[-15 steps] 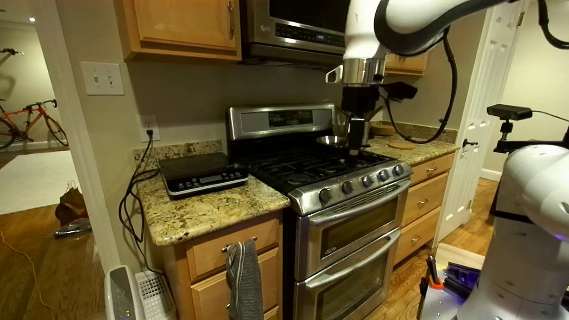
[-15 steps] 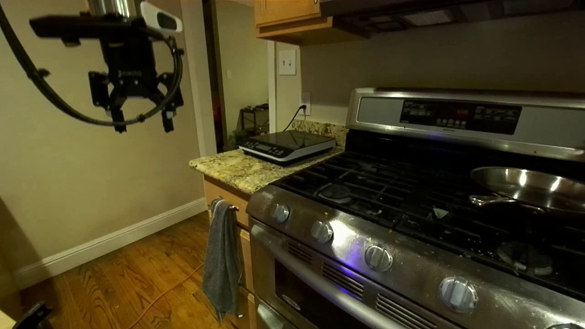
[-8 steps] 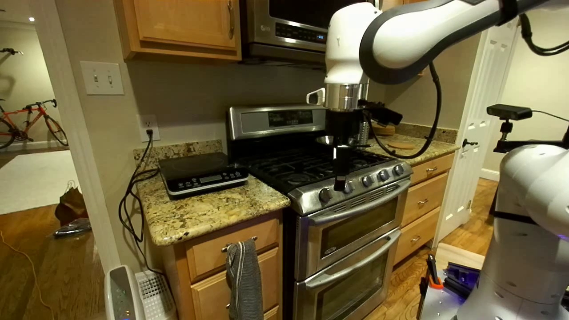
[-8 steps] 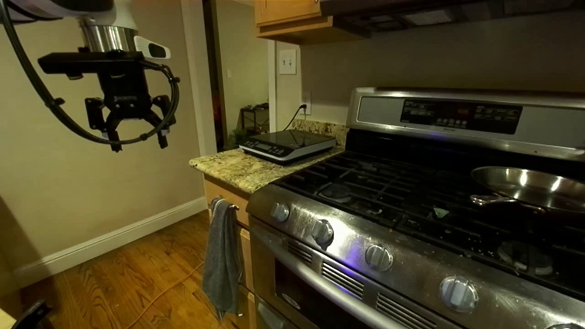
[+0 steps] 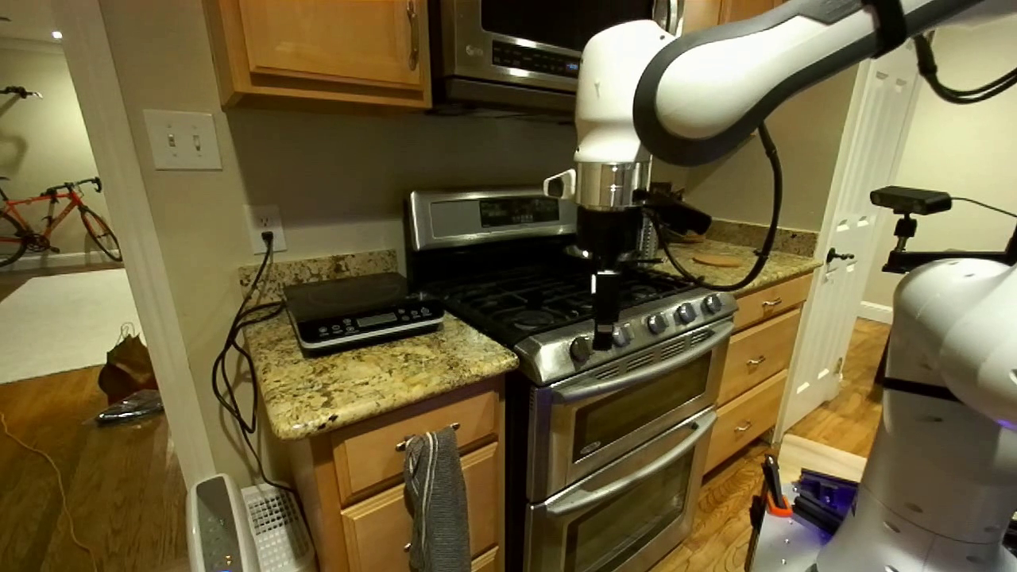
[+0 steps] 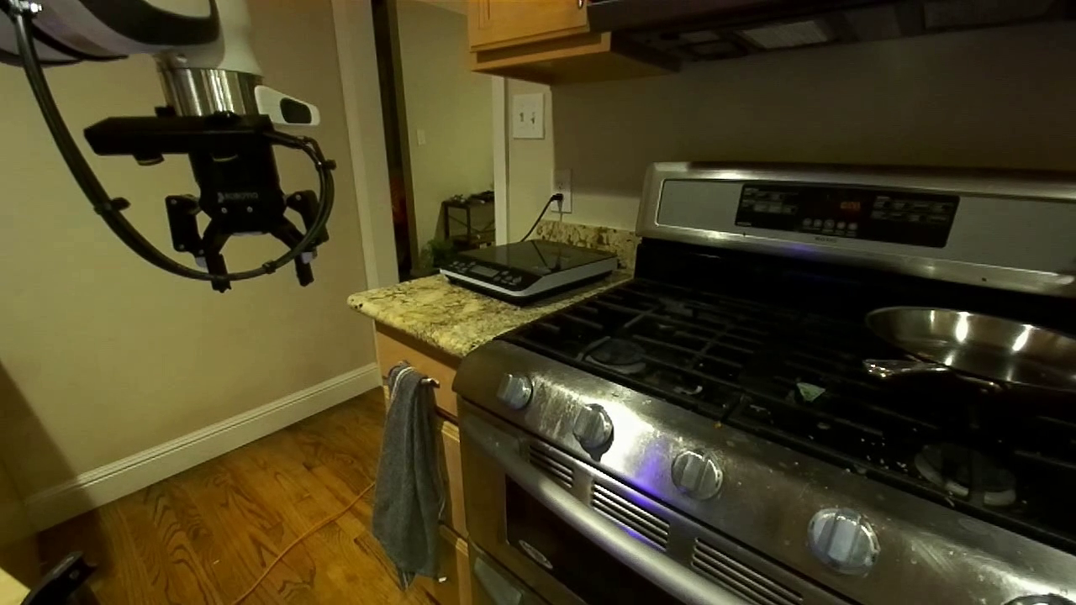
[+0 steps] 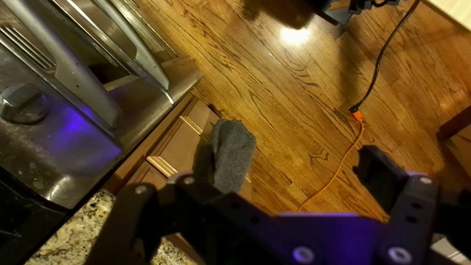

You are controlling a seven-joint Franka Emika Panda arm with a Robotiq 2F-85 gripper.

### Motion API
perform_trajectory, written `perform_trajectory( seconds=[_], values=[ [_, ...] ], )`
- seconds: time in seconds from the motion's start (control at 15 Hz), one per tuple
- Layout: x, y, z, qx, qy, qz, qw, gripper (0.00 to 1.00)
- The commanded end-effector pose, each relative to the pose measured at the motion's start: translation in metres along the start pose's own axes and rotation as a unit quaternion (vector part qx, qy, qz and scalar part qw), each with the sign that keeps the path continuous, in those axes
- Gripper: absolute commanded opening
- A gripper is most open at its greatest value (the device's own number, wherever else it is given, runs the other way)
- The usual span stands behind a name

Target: Open the left first top drawer

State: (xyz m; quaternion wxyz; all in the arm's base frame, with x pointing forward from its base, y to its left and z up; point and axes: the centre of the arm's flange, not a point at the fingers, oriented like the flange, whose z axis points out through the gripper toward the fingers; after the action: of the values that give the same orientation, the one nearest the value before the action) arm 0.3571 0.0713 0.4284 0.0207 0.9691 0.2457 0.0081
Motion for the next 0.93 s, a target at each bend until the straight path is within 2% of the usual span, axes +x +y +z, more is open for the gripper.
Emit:
perform_trajectory(
  seconds=[0.0, 0.47, 0.87],
  values=[
    [0.025, 0.002, 0.047, -0.001, 0.002, 0.0, 1.0, 1.0],
    [0.069, -0.018, 0.122, -0.003, 0.017, -0.052, 0.9985, 1.0],
    [0.069, -0.027, 0.135, 0.003, 0.01, -0.057, 0.9983, 1.0]
  ],
)
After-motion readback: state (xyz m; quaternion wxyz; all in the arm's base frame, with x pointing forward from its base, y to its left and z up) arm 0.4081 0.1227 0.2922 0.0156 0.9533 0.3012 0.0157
